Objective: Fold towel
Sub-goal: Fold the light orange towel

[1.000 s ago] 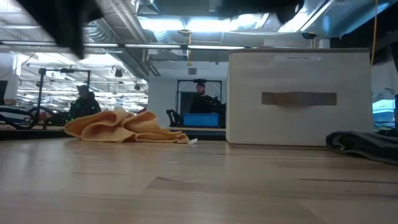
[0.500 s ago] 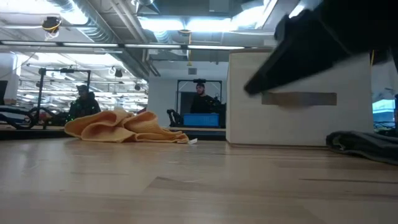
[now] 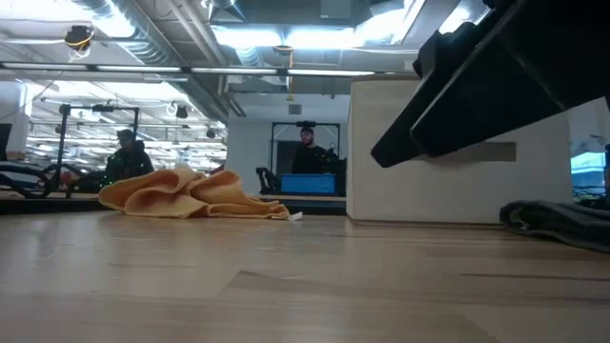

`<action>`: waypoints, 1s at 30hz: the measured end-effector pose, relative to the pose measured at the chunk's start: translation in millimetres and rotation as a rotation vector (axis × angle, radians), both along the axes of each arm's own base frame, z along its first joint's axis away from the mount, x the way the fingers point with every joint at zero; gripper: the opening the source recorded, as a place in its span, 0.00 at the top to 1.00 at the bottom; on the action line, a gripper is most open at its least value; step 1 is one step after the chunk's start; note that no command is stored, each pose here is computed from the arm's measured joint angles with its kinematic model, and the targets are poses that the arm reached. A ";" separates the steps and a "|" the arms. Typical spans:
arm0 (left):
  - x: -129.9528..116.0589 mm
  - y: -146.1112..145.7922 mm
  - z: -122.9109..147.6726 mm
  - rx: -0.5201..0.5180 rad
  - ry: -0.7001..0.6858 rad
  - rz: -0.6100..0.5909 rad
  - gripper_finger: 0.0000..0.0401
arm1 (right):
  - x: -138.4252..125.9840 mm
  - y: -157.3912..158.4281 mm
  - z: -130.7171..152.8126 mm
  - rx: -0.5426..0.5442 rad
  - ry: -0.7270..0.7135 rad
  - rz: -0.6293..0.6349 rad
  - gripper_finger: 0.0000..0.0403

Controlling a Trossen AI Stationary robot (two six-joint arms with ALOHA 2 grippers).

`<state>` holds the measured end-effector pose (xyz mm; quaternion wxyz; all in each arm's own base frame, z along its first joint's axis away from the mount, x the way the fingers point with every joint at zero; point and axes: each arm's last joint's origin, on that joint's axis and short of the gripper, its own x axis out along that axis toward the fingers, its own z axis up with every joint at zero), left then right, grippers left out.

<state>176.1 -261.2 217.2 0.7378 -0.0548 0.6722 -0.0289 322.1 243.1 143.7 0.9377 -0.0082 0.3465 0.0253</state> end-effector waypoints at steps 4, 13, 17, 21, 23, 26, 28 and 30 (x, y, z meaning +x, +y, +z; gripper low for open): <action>-0.9 -1.6 -14.5 0.095 0.025 -0.085 0.61 | 0.0 0.2 0.1 0.002 -0.002 -0.001 0.38; 29.1 8.2 -15.3 0.053 -0.037 -0.074 0.97 | -0.2 0.5 0.2 0.002 -0.003 -0.001 0.38; 45.6 22.7 -14.0 0.119 -0.105 -0.081 0.98 | -0.2 0.6 0.3 0.003 -0.004 -0.002 0.38; 65.9 49.2 0.2 0.204 -0.221 -0.036 0.99 | -0.2 0.6 0.4 0.003 -0.004 -0.002 0.38; 75.9 61.3 13.7 0.250 -0.302 0.002 0.99 | -0.2 0.5 0.3 0.001 -0.003 -0.001 0.38; 89.5 77.1 40.3 0.304 -0.457 0.063 0.99 | -0.2 0.6 0.4 -0.001 -0.004 0.001 0.38; 98.5 83.8 56.0 0.335 -0.582 0.110 0.99 | -0.3 0.5 0.4 -0.002 -0.001 0.003 0.38; 105.2 87.3 68.4 0.366 -0.680 0.129 0.99 | -0.7 0.2 -0.1 -0.006 0.005 0.003 0.38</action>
